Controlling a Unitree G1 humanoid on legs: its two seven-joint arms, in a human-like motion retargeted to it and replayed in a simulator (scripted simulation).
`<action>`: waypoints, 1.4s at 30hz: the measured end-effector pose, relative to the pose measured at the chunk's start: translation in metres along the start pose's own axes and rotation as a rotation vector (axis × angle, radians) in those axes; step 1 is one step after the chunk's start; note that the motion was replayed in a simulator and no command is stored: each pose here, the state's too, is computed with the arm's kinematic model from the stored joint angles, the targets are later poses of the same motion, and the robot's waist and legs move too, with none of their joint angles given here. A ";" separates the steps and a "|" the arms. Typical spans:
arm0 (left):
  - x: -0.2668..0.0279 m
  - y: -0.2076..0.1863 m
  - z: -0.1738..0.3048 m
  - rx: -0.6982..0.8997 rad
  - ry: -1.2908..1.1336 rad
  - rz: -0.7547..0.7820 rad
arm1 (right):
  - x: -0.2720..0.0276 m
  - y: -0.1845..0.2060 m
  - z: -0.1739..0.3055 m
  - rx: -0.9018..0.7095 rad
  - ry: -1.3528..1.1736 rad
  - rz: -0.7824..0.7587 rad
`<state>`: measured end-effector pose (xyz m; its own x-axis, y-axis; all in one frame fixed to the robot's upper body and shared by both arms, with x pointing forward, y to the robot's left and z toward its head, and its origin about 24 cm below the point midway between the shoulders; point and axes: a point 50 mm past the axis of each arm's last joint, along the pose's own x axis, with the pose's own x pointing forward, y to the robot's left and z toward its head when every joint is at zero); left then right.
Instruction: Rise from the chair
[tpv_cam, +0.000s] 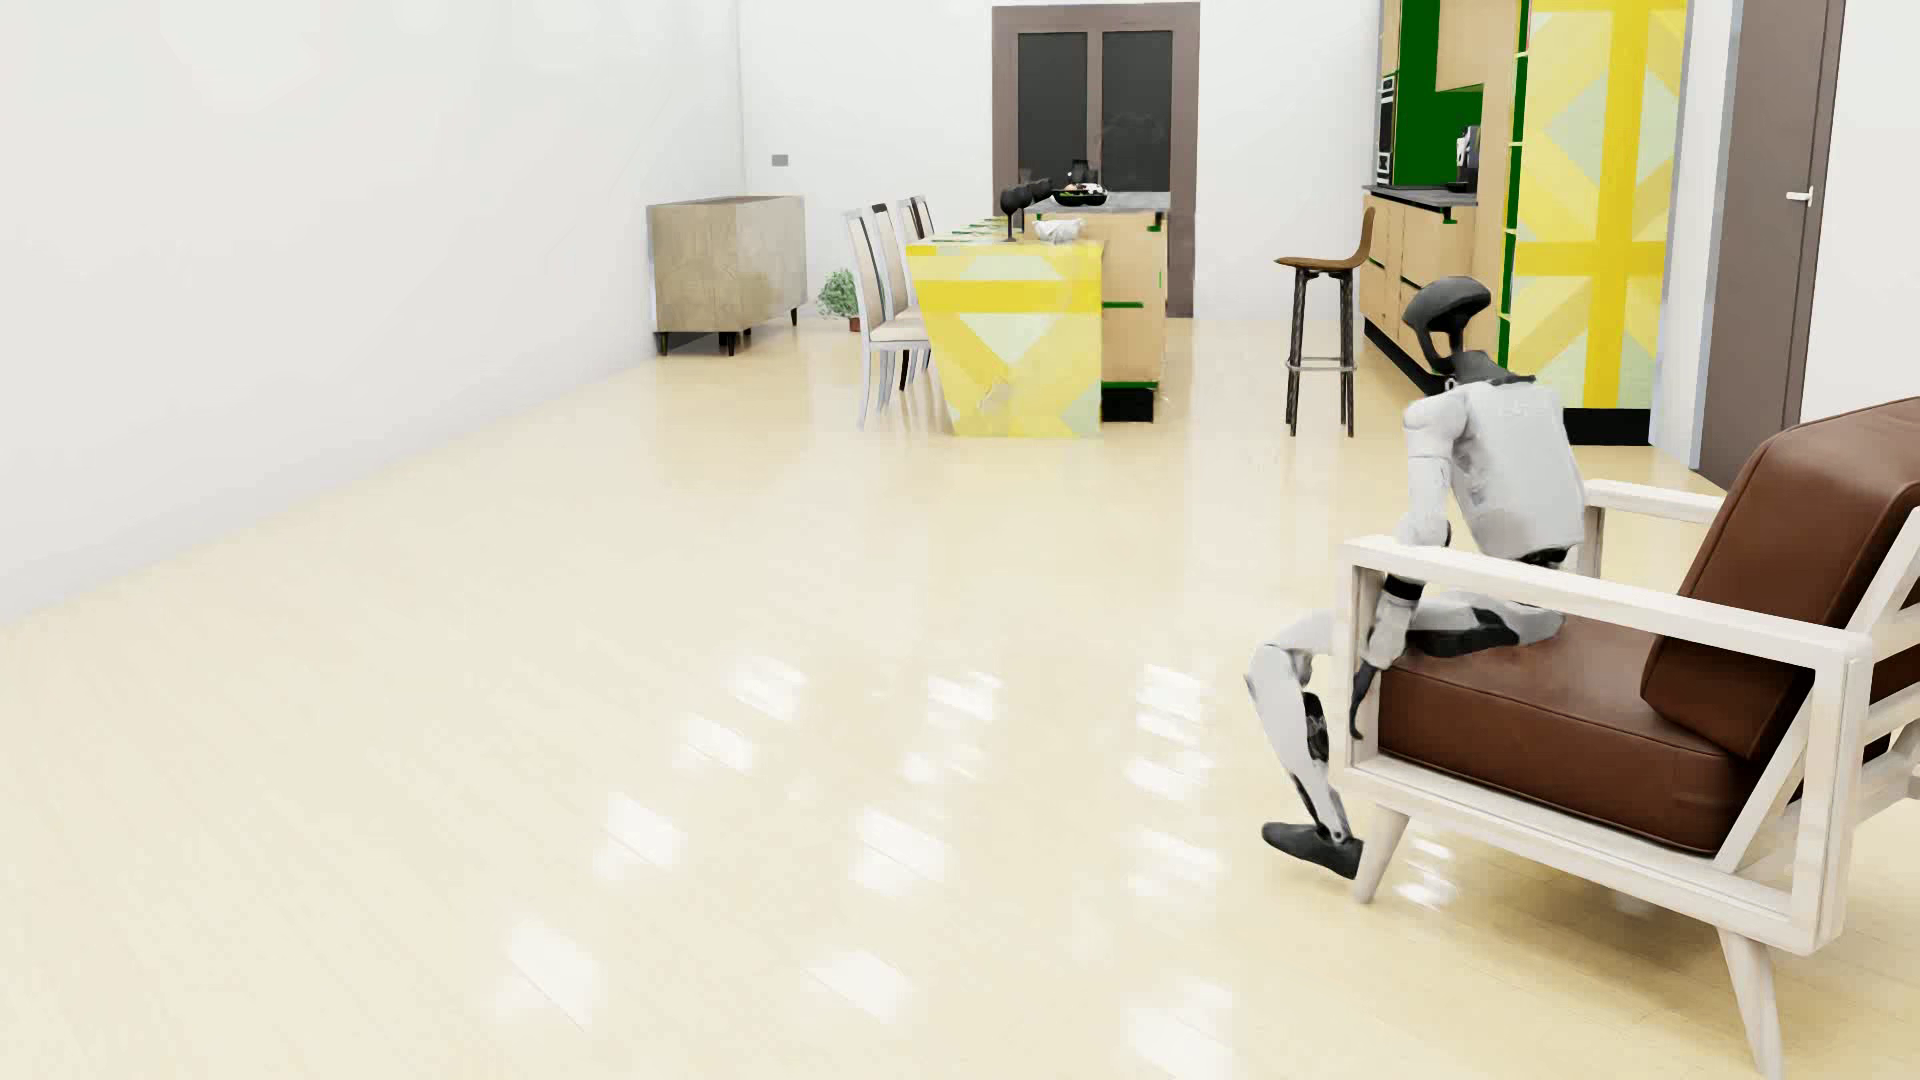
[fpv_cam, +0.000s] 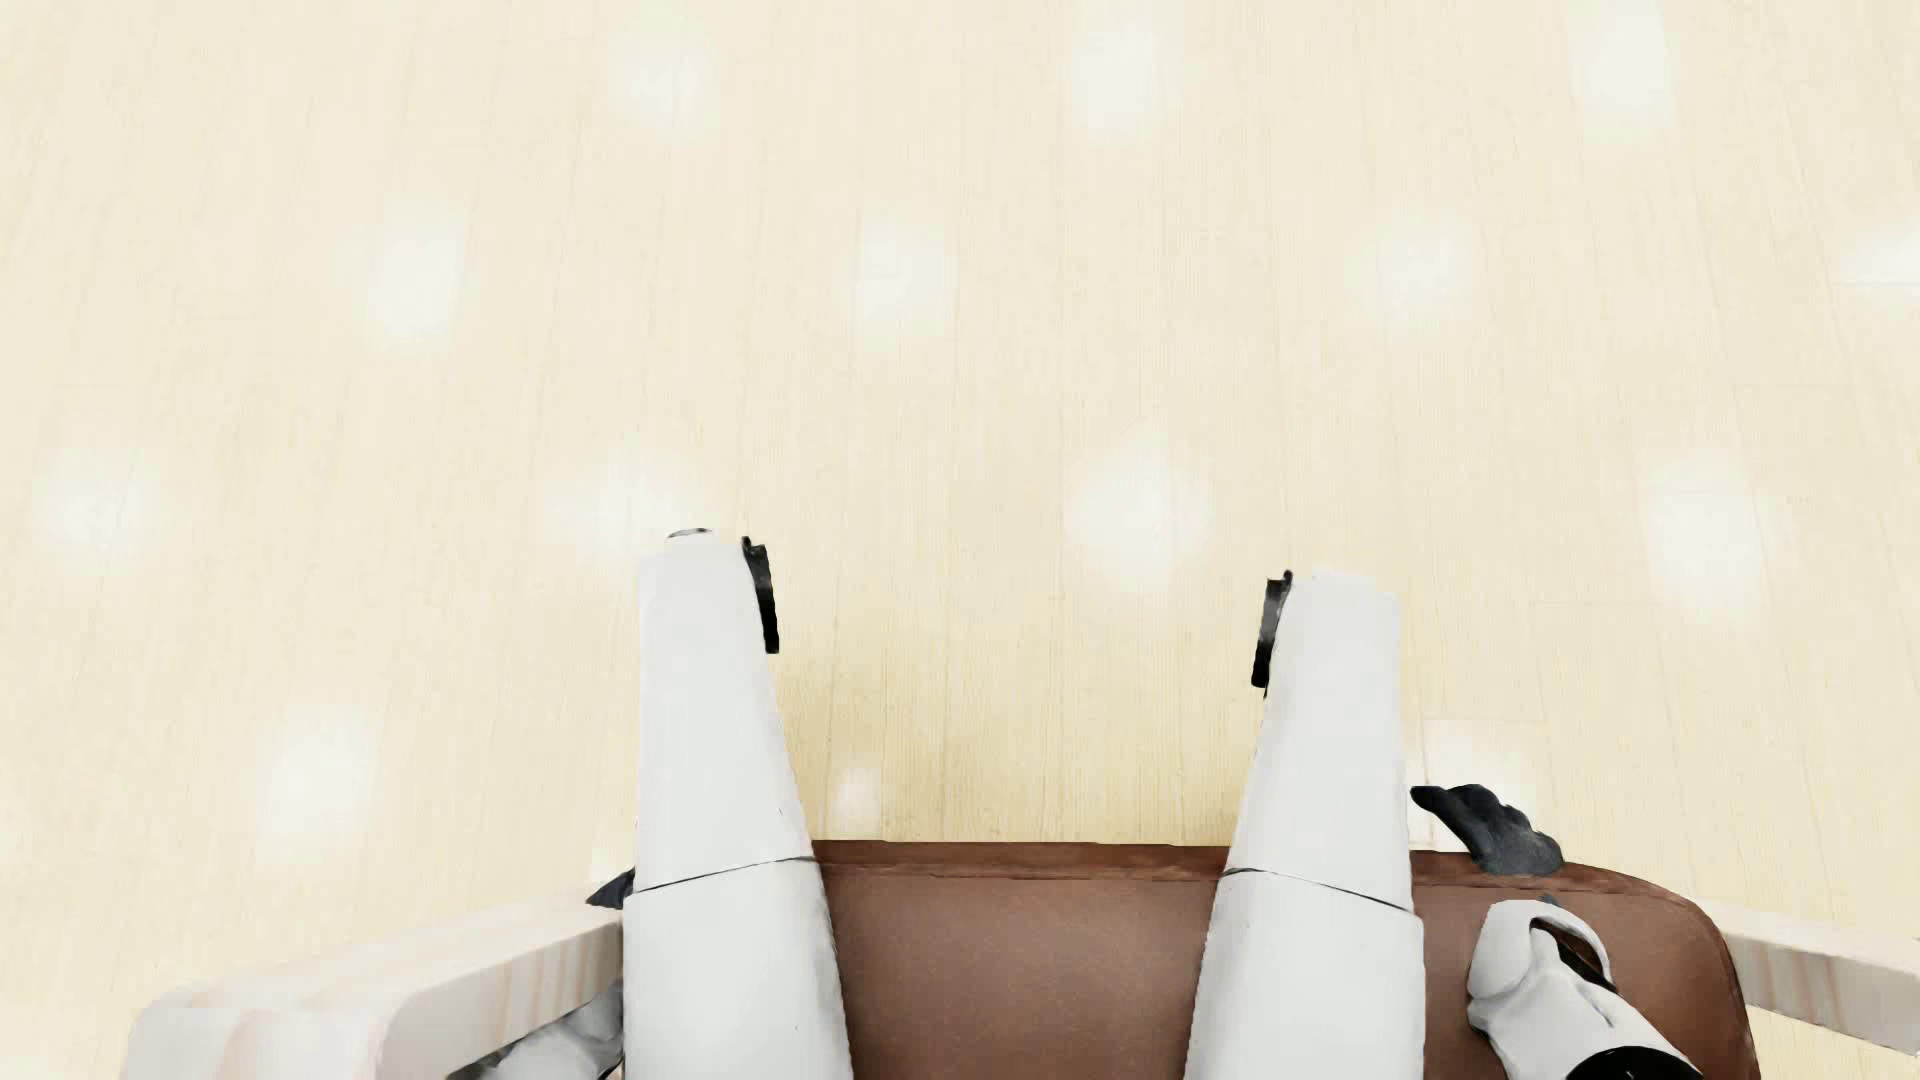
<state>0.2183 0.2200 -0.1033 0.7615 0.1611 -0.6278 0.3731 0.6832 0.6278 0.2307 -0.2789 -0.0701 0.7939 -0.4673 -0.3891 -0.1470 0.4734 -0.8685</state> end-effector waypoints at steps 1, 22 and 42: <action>-0.001 -0.006 0.000 -0.043 -0.016 -0.008 | -0.001 0.009 0.000 -0.005 0.013 0.038; 0.003 0.004 0.005 -0.018 -0.017 0.021 | -0.011 0.023 -0.016 0.056 0.087 0.071; -0.025 -0.025 -0.050 0.012 0.073 -0.086 | -0.046 0.081 -0.025 -0.007 0.103 0.318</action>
<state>0.1638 0.2347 -0.1262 0.6860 0.1541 -0.7111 0.4417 0.6884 0.5753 0.1674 -0.2375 -0.1306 0.6440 -0.3698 -0.6697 -0.3821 0.6029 -0.7004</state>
